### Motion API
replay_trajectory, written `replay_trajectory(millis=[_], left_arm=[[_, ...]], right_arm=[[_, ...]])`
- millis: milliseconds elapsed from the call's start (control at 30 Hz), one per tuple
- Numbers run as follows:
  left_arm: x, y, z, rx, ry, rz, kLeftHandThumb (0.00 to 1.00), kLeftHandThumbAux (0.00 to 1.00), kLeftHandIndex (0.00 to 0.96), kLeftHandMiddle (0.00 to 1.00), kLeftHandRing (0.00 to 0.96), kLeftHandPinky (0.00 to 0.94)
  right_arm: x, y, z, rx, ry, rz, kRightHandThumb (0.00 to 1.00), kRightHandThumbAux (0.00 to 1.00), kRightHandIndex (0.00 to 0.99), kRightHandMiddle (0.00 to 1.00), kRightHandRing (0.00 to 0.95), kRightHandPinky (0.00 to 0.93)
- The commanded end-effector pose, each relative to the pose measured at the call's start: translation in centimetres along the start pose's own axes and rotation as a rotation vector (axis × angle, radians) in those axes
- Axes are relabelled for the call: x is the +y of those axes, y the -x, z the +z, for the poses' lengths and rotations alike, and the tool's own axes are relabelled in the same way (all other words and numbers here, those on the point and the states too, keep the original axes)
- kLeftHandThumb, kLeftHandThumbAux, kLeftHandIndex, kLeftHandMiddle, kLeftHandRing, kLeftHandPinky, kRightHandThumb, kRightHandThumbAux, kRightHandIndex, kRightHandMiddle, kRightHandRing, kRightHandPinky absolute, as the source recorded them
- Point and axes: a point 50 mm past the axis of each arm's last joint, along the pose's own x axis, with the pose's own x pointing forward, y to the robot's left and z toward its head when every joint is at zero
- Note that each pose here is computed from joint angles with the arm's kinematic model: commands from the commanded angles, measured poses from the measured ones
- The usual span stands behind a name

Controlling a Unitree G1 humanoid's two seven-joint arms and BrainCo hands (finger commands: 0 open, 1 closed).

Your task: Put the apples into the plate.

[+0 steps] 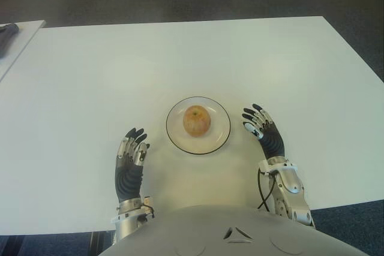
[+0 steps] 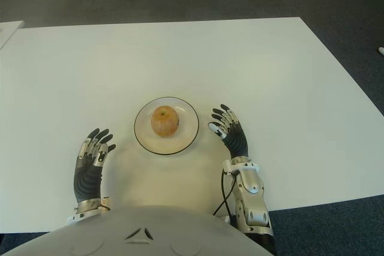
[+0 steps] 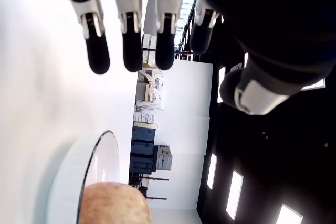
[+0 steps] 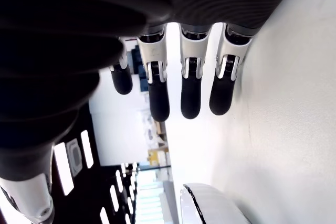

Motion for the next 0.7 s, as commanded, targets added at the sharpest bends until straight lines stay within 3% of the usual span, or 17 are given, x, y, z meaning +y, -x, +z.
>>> replay_trajectory(millis=[33, 133, 400, 700], left_arm=[[0.17, 0.14, -0.24, 0.021, 0.009, 0.007, 0.339, 0.553, 0.162, 0.203, 0.230, 0.286], [0.19, 0.09, -0.23, 0.020, 0.012, 0.007, 0.341, 0.555, 0.162, 0.204, 0.230, 0.287], [0.18, -0.05, -0.25, 0.020, 0.034, 0.003, 0.340, 0.553, 0.166, 0.210, 0.231, 0.292], [0.23, -0.31, -0.22, 0.020, 0.028, -0.005, 0.355, 0.547, 0.172, 0.213, 0.231, 0.288]], right_arm=[[-0.10, 0.24, -0.89, 0.044, 0.010, -0.008, 0.449, 0.678, 0.122, 0.267, 0.230, 0.222], [-0.05, 0.34, -0.99, 0.048, 0.009, -0.006, 0.456, 0.678, 0.122, 0.266, 0.230, 0.219], [0.03, 0.51, -1.21, 0.020, -0.016, 0.005, 0.340, 0.643, 0.109, 0.267, 0.234, 0.232], [0.32, 0.46, -1.17, -0.018, -0.028, 0.024, 0.291, 0.613, 0.120, 0.263, 0.232, 0.248]])
